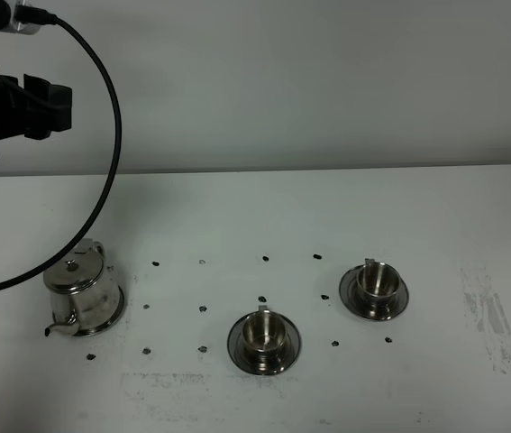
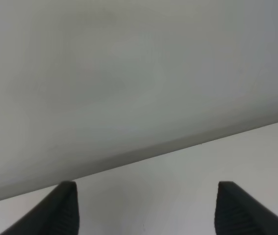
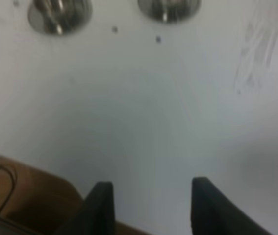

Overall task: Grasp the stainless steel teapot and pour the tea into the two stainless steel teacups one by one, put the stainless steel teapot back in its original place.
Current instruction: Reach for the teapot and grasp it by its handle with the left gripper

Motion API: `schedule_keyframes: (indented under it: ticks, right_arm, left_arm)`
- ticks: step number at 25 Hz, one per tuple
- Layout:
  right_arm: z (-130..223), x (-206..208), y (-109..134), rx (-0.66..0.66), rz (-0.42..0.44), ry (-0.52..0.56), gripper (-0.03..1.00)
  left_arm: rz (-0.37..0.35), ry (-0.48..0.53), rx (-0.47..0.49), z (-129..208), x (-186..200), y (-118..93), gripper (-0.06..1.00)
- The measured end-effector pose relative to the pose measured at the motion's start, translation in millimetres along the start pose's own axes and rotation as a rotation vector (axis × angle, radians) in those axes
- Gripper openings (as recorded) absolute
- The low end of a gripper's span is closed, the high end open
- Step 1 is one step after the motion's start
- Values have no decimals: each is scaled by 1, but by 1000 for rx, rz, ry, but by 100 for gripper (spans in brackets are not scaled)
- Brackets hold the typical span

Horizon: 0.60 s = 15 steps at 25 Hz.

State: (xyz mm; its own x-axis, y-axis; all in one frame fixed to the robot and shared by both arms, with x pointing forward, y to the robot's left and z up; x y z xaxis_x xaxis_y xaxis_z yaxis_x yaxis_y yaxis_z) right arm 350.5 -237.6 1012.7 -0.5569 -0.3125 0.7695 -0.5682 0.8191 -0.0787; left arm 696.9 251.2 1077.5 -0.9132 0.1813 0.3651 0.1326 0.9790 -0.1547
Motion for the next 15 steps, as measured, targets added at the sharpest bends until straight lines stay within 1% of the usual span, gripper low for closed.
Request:
schedule_keyframes:
  ticks: [1, 5, 9, 12, 15]
  right_arm:
    - [10, -6, 1, -1, 2, 11, 35]
    - [28, -18, 3, 0, 31, -37, 35]
    - [34, -9, 6, 16, 51, -89, 35]
    - [36, -3, 4, 42, 88, -119, 35]
    - [37, 0, 3, 48, 103, -142, 35]
  left_arm:
    - [1, 1, 0, 0, 0, 0, 58]
    - [4, 6, 0, 1, 0, -1, 58]
    - [12, 19, 1, 4, 0, -2, 58]
    - [18, 31, 1, 6, -1, -3, 58]
    - [22, 50, 4, 12, -5, -3, 58]
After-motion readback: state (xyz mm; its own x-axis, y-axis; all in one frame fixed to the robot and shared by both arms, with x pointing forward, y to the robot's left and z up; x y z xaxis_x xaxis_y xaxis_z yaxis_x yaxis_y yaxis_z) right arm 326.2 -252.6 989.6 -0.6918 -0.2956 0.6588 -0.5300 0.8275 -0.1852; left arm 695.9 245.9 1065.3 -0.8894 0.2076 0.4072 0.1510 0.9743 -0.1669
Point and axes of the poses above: a point on each arm's last joint axis where the gripper is mounted, x pointing back along that axis away from the gripper, y along the wrist's bending axis when the last joint is at zero, z = x × y, the point moved 10 cm from there along -x, pointing out along that axis toward the gripper, and after that the axes turned 13 degrees about x, right-handed, at the moved point
